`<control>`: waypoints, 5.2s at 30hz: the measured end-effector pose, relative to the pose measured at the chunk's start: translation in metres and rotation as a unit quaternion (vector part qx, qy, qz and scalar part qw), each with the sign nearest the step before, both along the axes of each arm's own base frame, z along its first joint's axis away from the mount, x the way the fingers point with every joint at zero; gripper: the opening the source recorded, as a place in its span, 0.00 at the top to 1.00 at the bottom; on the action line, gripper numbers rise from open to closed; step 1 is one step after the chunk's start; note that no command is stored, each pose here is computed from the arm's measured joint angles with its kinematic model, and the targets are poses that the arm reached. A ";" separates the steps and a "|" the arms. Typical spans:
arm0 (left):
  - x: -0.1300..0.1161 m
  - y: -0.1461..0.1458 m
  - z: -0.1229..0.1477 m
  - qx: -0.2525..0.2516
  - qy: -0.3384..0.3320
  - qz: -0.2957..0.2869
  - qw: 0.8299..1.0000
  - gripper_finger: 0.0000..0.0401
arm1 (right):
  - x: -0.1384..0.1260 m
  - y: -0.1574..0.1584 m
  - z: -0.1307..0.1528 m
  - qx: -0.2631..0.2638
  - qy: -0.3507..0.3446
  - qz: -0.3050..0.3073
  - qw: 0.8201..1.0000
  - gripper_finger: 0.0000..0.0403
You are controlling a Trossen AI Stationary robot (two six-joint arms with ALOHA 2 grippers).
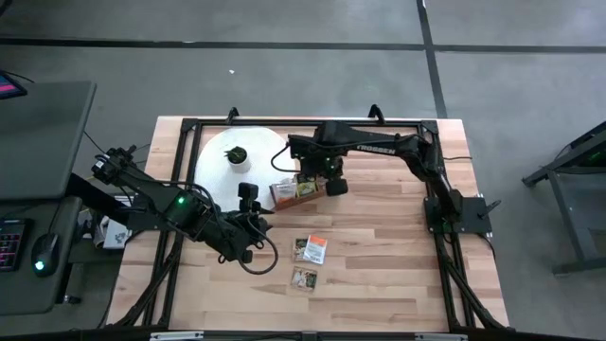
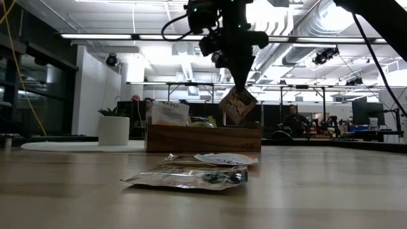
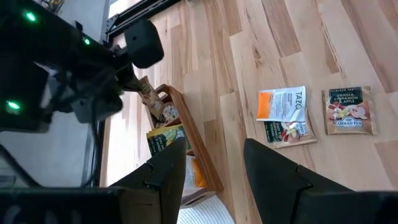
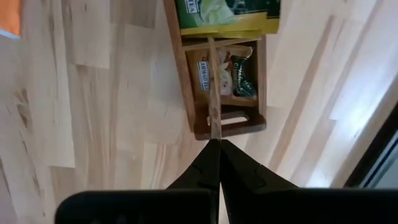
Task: Pick & Place Tea
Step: Put the brown tea bag into the right section of the wooden organizer
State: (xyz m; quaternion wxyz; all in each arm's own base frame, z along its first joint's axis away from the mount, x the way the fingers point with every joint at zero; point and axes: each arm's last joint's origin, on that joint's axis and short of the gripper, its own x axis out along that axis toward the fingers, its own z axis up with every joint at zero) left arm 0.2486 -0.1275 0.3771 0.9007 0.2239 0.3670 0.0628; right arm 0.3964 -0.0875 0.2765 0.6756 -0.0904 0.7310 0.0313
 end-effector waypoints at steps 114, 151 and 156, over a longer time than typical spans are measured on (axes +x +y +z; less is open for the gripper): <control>0.000 -0.002 -0.001 -0.046 0.008 -0.002 0.999 0.61 | 0.006 -0.017 0.004 -0.036 -0.025 -0.108 0.993 0.62; -0.008 0.004 -0.007 0.001 0.053 0.008 0.999 0.61 | -0.112 0.052 -0.007 0.112 -0.416 -0.367 0.824 1.00; -0.008 0.004 -0.007 0.001 0.052 0.008 0.999 0.61 | -0.107 0.065 -0.046 0.045 -0.429 -0.422 0.797 1.00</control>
